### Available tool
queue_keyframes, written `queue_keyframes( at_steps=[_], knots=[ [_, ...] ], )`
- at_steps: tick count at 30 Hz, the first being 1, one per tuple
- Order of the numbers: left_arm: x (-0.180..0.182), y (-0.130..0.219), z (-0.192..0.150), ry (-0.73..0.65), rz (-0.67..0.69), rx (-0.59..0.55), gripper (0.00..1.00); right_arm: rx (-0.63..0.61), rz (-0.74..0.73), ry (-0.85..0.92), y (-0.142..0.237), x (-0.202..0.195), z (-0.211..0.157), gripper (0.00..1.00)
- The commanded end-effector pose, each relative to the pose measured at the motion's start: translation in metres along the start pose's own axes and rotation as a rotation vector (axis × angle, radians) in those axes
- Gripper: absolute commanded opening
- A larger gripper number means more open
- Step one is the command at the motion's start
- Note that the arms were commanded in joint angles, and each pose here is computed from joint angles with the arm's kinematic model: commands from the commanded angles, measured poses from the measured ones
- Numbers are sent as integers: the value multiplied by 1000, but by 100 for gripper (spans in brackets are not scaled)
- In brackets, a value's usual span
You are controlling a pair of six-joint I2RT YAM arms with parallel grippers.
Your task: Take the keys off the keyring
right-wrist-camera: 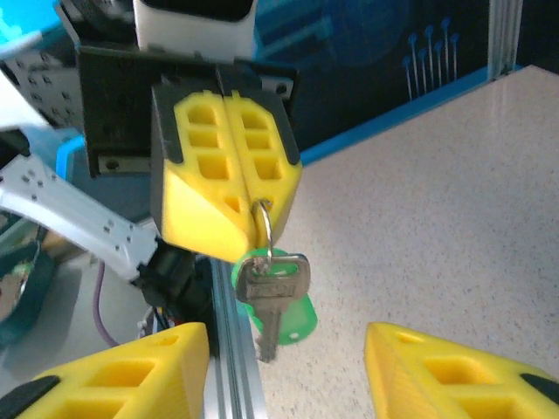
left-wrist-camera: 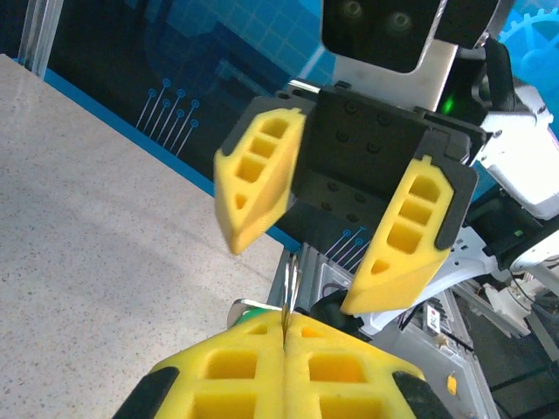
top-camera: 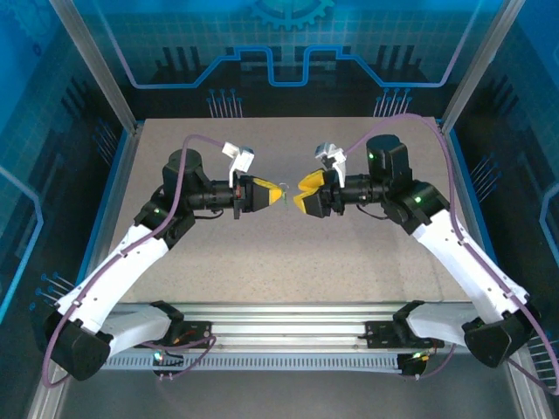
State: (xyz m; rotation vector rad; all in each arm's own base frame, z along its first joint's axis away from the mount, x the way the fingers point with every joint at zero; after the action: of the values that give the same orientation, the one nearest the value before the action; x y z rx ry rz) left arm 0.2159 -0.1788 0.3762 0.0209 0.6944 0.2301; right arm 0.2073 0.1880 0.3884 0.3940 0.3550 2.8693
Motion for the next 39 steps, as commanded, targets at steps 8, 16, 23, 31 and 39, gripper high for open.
queue_keyframes(
  at_steps=[8, 16, 23, 31, 39],
  knots=[
    [-8, 1, 1, -27, -14, -55, 0, -186, -21, -4, -8, 5, 17, 42],
    [-12, 5, 3, -38, -14, -95, 0, -204, -6, -19, -16, 4, 14, 47],
    [-13, 7, 1, -35, -46, -152, 0, -302, 7, -25, -16, 8, 7, 42],
    [-1, 13, -7, -190, 59, -287, 0, -326, -166, 68, -6, 6, -13, 46],
    [11, 10, -14, -668, 90, -407, 0, -263, -326, 109, 1, -2, -35, 44]
  ],
)
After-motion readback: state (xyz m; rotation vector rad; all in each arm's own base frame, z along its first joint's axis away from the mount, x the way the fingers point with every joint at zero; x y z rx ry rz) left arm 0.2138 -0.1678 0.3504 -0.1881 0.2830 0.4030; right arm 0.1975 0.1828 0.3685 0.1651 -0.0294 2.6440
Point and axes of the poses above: each hand's point on the last joint's axis, 136 mm out from that joint toward the fingers, its own y axis back along the fingers, its own x axis along the line the jaws close on, z = x × y, the point moved 9 cm from there along y, back along the fingers, and after that the axes turned 6 degrees about y, right-handed, at the moved point
